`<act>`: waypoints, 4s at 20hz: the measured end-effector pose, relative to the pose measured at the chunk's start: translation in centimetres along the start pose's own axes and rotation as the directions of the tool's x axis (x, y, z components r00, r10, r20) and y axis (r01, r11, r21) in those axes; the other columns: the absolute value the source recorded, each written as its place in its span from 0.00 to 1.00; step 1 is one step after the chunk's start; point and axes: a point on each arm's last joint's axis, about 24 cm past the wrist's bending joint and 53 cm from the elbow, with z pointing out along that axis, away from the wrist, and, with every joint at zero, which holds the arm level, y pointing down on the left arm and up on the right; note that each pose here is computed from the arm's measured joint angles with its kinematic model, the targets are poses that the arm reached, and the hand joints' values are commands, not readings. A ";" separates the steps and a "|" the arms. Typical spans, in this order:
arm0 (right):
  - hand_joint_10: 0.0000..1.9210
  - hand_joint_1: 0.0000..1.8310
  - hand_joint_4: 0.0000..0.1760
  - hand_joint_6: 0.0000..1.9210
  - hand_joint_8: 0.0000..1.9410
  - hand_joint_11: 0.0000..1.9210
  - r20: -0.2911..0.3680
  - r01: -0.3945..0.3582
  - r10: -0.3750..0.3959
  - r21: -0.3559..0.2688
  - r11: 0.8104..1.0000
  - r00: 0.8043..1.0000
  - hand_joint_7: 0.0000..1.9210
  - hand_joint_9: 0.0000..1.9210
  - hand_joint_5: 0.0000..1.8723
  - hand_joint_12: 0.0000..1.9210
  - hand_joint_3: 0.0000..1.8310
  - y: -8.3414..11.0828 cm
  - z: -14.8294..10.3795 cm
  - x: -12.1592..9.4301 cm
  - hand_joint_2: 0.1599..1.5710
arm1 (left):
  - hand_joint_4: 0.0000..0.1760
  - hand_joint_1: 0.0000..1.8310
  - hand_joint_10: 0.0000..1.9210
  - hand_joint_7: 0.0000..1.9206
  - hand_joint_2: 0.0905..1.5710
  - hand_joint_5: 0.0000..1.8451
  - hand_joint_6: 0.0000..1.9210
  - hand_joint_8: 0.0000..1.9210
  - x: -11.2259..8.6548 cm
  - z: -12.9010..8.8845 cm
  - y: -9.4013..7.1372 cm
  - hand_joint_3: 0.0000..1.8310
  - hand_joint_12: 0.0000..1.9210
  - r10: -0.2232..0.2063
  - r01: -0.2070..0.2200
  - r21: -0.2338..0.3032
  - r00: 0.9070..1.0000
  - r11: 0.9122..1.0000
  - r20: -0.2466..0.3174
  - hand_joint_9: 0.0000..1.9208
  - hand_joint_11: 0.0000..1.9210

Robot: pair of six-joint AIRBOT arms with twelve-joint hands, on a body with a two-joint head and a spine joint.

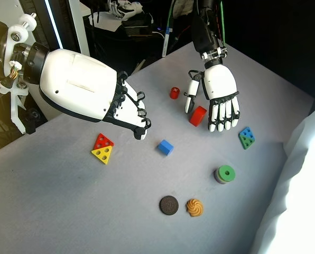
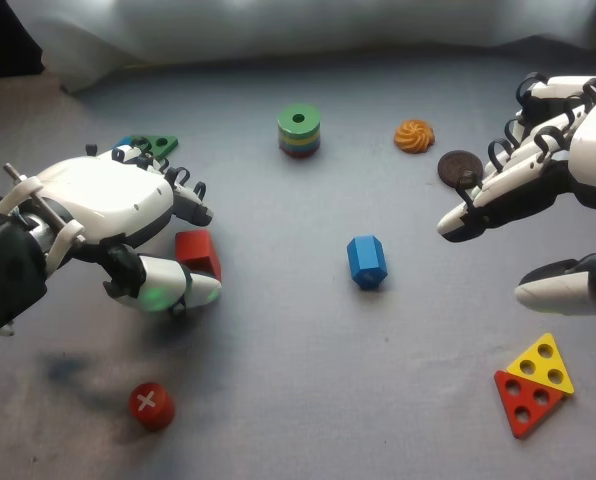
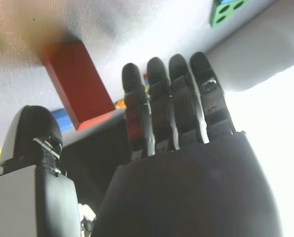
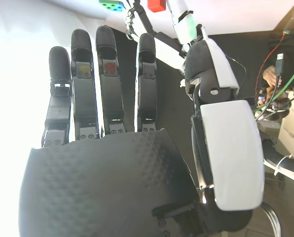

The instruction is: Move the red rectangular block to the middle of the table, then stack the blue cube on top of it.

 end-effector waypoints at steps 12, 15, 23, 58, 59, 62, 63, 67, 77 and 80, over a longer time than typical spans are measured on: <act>0.01 0.25 0.00 0.00 0.00 0.00 0.000 0.000 0.000 -0.001 1.000 1.000 0.32 0.28 0.33 0.62 0.00 0.0 0.0 0.0 0.75 | 0.00 0.28 0.00 0.23 0.73 0.34 0.01 0.00 0.9 0.0 0.4 0.00 0.35 -0.001 0.001 -0.007 1.000 1.000 -0.019 0.16 0.00; 0.01 0.25 0.00 0.00 0.00 0.00 0.000 0.000 0.000 -0.001 1.000 1.000 0.33 0.29 0.33 0.63 0.00 0.0 0.0 0.0 0.75 | 0.00 0.30 0.00 0.23 0.73 0.34 0.01 0.00 0.9 0.1 0.3 0.00 0.35 -0.005 0.005 -0.006 1.000 1.000 -0.014 0.16 0.00; 0.01 0.25 0.00 0.00 0.00 0.00 0.000 0.000 0.000 -0.001 1.000 1.000 0.33 0.29 0.34 0.62 0.00 0.0 0.0 0.0 0.75 | 0.00 0.32 0.00 0.24 0.72 0.35 0.00 0.00 1.2 0.2 0.2 0.00 0.39 -0.014 0.014 -0.004 1.000 1.000 -0.017 0.18 0.00; 0.00 0.26 0.00 0.00 0.00 0.00 0.000 0.000 0.000 -0.001 1.000 1.000 0.34 0.29 0.34 0.63 0.00 0.0 0.0 0.0 0.75 | 0.29 0.58 0.00 0.32 0.68 0.55 0.48 0.00 0.0 0.9 -1.8 0.00 0.52 -0.074 0.074 -0.015 0.997 0.997 0.012 0.25 0.00; 0.00 0.27 0.00 0.00 0.00 0.00 0.000 0.000 0.000 0.000 1.000 1.000 0.34 0.29 0.34 0.63 0.00 0.0 0.0 0.0 0.75 | 0.21 0.59 0.00 0.32 0.68 0.55 0.47 0.00 -0.3 0.9 -2.0 0.00 0.53 -0.079 0.080 -0.019 0.997 0.997 0.019 0.26 0.00; 0.00 0.25 0.00 0.00 0.00 0.00 0.000 0.000 0.000 -0.001 1.000 1.000 0.34 0.29 0.34 0.63 0.00 0.0 0.0 0.0 0.75 | 0.19 0.59 0.00 0.32 0.68 0.55 0.47 0.00 -1.1 1.0 -2.6 0.00 0.51 -0.096 0.097 -0.027 0.995 0.995 0.038 0.25 0.00; 0.00 0.26 0.00 0.00 0.00 0.00 0.000 0.000 0.000 -0.001 1.000 1.000 0.34 0.29 0.34 0.63 0.00 0.0 0.0 0.0 0.75 | 0.43 0.58 0.00 0.31 0.68 0.54 0.49 0.00 -1.1 1.0 -3.0 0.00 0.52 -0.105 0.106 -0.036 0.994 0.994 0.043 0.25 0.00; 0.00 0.26 0.00 0.00 0.00 0.00 0.000 0.000 0.000 -0.001 1.000 1.000 0.34 0.29 0.34 0.62 0.00 0.0 0.0 0.0 0.75 | 0.40 0.58 0.00 0.31 0.68 0.55 0.49 0.00 -0.4 1.0 -3.9 0.00 0.53 -0.142 0.144 -0.050 0.989 0.988 0.040 0.25 0.00; 0.00 0.27 0.00 0.00 0.00 0.00 0.000 0.000 0.000 -0.001 1.000 1.000 0.34 0.30 0.35 0.65 0.00 0.0 0.0 0.0 0.75 | 0.53 0.58 0.00 0.32 0.68 0.55 0.48 0.00 0.1 2.1 -8.1 0.00 0.50 -0.188 0.190 -0.023 0.980 0.982 0.065 0.25 0.00; 0.00 0.25 0.00 0.00 0.00 0.00 0.000 0.000 0.000 -0.001 1.000 1.000 0.34 0.30 0.35 0.64 0.00 0.0 0.0 0.0 0.75 | 0.41 0.58 0.00 0.32 0.68 0.55 0.48 0.00 0.8 2.3 -8.6 0.00 0.53 -0.203 0.205 -0.024 0.978 0.979 0.055 0.26 0.00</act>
